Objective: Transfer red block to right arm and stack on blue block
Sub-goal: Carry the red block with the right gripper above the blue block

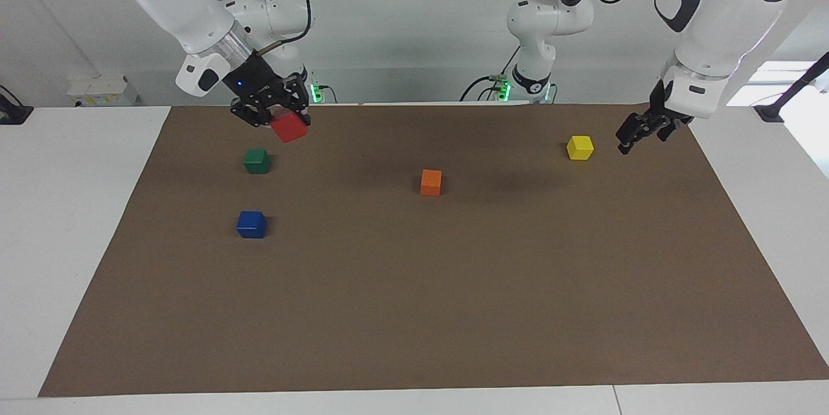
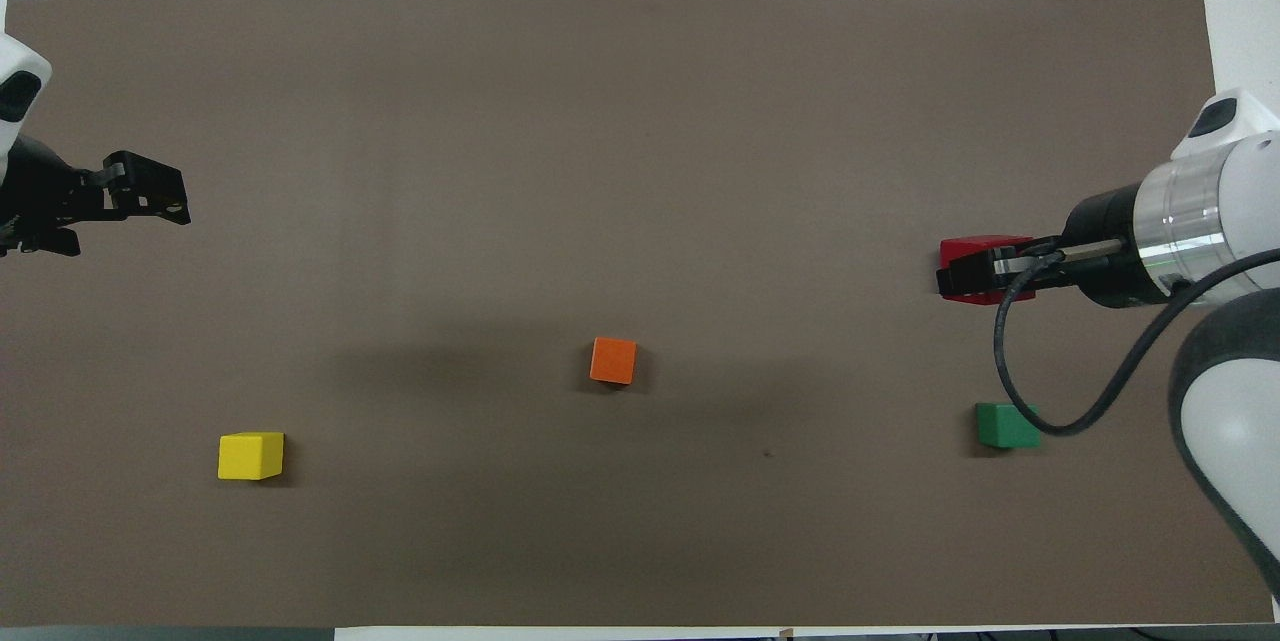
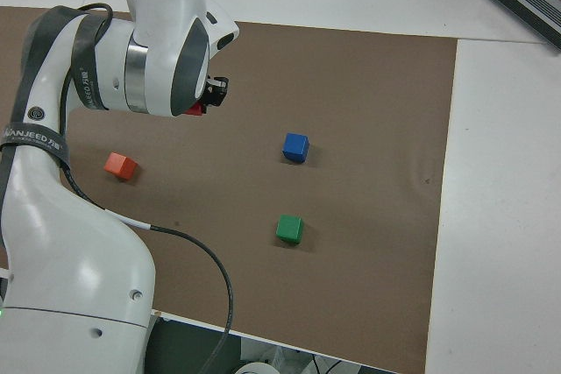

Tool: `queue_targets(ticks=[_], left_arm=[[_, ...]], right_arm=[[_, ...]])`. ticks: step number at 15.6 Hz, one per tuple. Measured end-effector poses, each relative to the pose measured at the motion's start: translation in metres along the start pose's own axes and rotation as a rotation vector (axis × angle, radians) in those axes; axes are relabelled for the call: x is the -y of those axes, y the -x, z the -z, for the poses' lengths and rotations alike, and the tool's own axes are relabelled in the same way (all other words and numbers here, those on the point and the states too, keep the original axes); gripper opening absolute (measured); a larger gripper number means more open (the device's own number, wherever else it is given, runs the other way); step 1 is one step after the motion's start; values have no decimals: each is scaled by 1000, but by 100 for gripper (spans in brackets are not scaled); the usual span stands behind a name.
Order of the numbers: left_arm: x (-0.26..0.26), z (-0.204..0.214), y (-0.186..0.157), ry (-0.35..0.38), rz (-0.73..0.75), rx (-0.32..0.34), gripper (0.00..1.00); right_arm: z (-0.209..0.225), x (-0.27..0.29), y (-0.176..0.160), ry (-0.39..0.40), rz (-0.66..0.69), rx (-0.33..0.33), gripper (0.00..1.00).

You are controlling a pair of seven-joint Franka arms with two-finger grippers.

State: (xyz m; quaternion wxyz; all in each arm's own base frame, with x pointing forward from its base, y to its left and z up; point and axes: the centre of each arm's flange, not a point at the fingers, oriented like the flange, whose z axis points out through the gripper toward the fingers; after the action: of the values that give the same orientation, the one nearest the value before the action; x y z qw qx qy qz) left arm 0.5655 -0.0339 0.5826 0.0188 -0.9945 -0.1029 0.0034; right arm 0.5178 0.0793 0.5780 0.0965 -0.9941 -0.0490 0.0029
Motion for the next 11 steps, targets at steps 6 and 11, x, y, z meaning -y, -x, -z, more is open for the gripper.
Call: queue_targets(ticks=[6, 11], left_arm=[[1, 0, 5, -2, -95, 5, 100], [4, 10, 10, 3, -101, -25, 100]], right_arm=[[-6, -39, 4, 189, -68, 48, 56], [-65, -79, 6, 202, -127, 153, 56]])
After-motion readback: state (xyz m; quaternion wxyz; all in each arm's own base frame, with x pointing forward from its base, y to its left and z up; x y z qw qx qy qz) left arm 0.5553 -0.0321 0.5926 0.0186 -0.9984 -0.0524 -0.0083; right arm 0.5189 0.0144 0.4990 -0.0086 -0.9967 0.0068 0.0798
